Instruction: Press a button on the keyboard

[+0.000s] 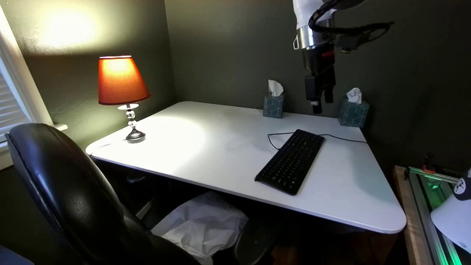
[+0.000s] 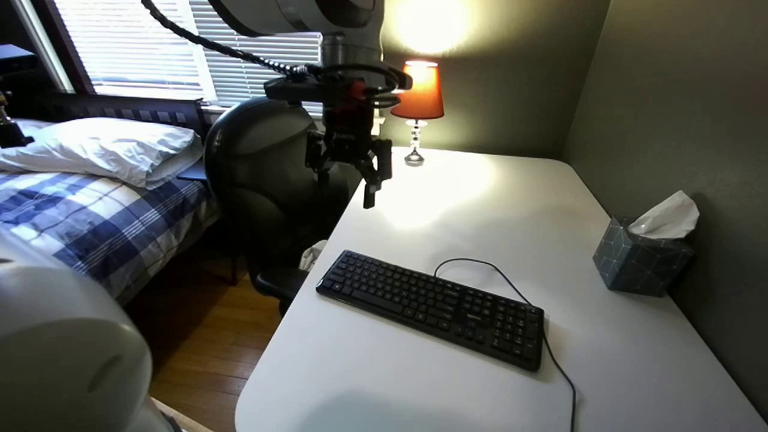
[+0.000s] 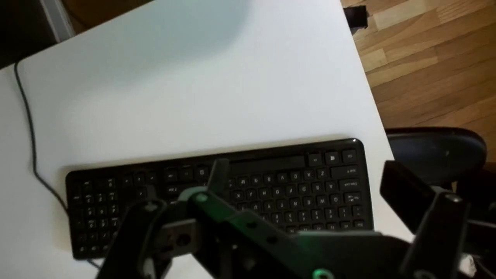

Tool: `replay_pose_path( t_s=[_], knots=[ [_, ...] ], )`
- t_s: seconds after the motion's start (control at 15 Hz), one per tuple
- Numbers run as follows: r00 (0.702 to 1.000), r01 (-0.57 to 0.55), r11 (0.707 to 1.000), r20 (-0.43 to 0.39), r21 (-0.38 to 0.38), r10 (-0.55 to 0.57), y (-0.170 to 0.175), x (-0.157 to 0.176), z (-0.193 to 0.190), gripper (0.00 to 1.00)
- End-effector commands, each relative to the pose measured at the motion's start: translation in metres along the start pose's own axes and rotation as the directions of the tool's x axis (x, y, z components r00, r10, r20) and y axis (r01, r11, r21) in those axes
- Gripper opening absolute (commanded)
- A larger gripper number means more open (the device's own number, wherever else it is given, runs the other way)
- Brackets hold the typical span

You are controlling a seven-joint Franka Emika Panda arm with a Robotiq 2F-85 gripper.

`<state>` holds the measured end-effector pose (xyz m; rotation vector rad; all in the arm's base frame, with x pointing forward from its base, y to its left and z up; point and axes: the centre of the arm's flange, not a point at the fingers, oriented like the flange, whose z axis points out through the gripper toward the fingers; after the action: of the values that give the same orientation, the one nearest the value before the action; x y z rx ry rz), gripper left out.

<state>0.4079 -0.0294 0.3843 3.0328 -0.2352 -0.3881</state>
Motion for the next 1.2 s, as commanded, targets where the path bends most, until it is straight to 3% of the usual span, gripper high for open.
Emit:
replay_pose_path(
  t_s=[0.0,0.13,0.93,1.0,1.07,1.13],
  knots=[
    [0.994,0.016,0.997,0.107,0.072,-0.024,-0.011,0.023,0.050,1.00],
    [0.990,0.022,0.996,0.133,0.091,-0.034,-0.017,0.030,0.074,1.00],
    [0.997,0.040,0.994,0.064,0.099,-0.047,-0.023,0.079,0.144,1.00],
    [0.997,0.042,0.994,0.064,0.096,-0.048,-0.022,0.082,0.147,0.94],
    [0.997,0.039,0.994,0.061,0.100,-0.045,-0.021,0.085,0.150,0.72],
    [0.996,0.052,0.993,0.063,0.104,-0.059,-0.021,0.087,0.152,0.69]
  ],
)
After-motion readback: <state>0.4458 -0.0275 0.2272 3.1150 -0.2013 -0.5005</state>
